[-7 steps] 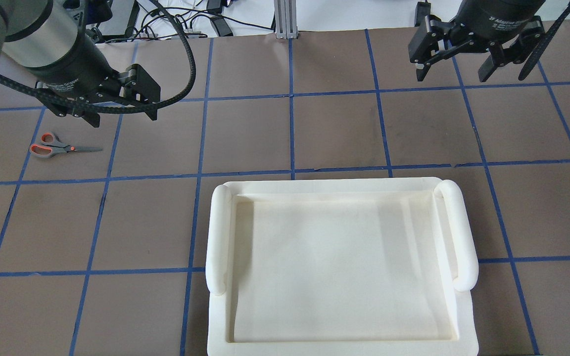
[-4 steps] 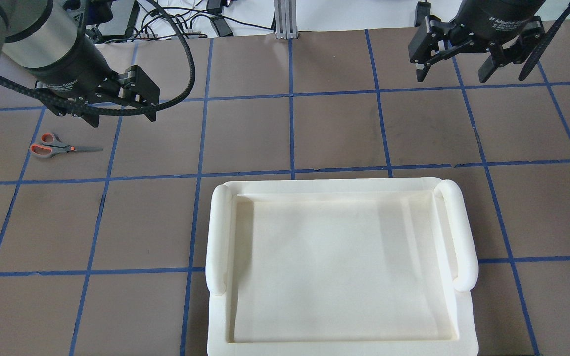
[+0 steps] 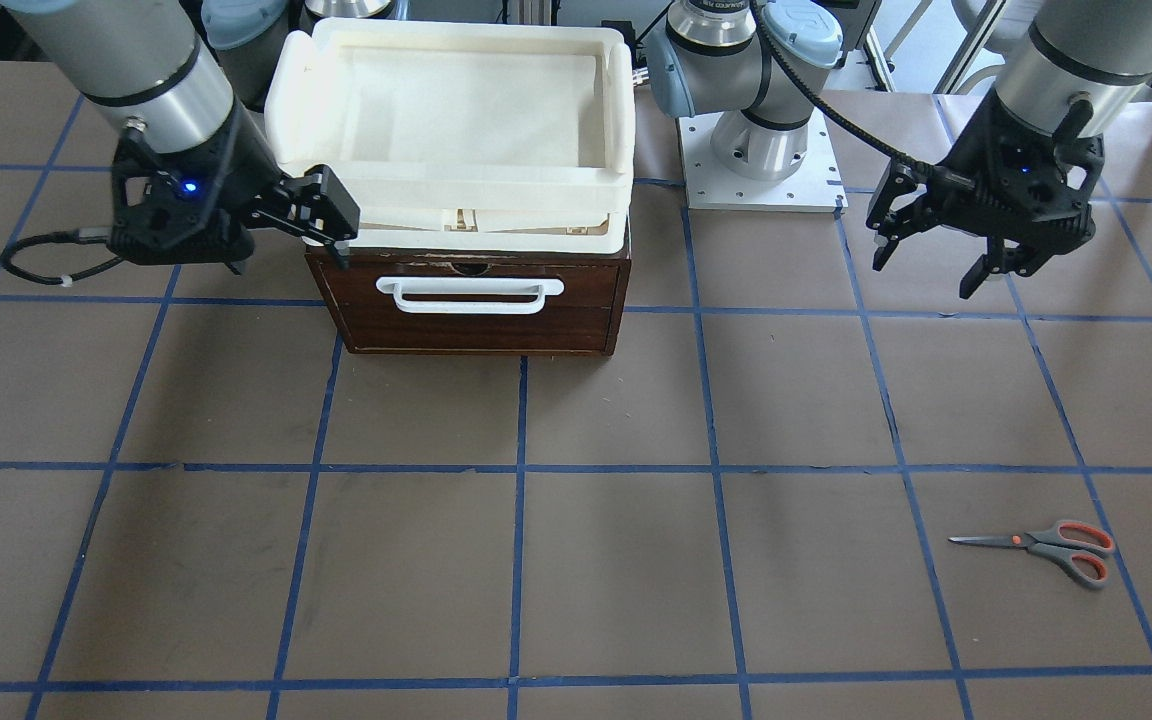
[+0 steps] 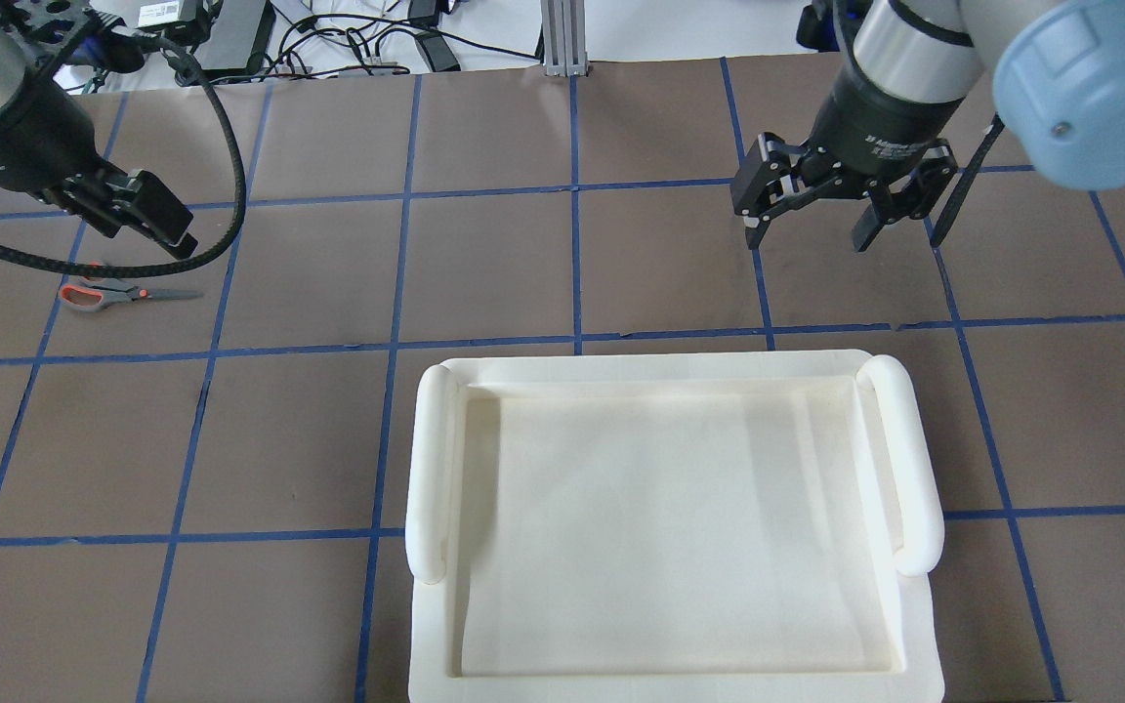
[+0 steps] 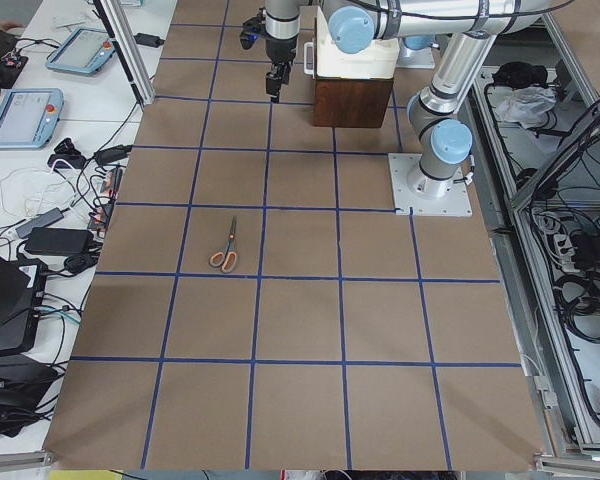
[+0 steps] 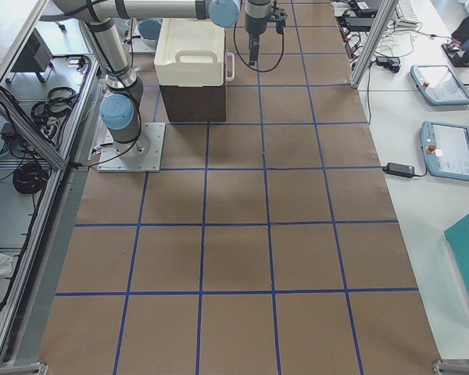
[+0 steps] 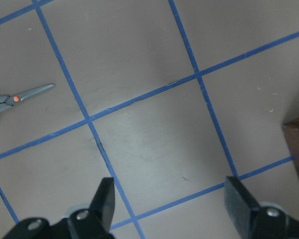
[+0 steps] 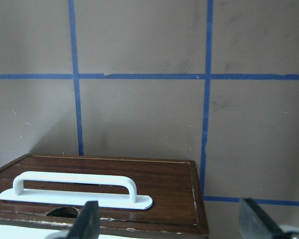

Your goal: Place scissors in drawer with both arms

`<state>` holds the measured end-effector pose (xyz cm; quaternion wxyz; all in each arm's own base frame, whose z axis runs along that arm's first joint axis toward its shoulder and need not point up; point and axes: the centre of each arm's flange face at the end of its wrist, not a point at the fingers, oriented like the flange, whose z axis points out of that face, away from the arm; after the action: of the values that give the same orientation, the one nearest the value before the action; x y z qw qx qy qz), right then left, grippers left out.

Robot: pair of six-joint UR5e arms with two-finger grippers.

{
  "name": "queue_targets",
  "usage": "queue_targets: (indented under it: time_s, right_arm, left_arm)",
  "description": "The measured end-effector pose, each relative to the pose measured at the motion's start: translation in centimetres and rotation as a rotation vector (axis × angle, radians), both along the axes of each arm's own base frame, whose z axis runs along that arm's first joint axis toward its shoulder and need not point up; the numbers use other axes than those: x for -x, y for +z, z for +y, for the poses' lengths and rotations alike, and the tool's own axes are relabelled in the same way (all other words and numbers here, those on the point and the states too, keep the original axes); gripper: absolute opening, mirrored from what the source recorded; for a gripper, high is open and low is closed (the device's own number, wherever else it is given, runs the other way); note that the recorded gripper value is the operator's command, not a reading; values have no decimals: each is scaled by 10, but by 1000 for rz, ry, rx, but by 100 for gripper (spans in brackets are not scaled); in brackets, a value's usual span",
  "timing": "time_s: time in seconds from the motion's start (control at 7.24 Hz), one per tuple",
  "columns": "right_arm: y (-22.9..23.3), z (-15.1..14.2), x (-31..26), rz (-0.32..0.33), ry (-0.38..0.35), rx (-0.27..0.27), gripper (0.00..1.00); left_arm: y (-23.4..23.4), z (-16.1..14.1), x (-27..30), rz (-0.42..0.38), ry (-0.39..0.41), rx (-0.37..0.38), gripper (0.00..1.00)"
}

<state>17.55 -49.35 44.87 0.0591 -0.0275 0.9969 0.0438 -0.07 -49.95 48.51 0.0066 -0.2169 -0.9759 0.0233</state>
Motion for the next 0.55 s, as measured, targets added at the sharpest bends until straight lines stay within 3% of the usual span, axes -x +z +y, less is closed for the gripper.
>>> queue_targets:
  time_s: [0.14,0.55]
  right_arm:
    - [-29,-5,-32,-13,129,-16,100]
    - [-94,-28,-79,-82,697,-14,100]
  left_arm:
    - [-15,-12,-37,-1,-81,-7,100]
    - [-79,-48,-130,-20,-339,-12,100]
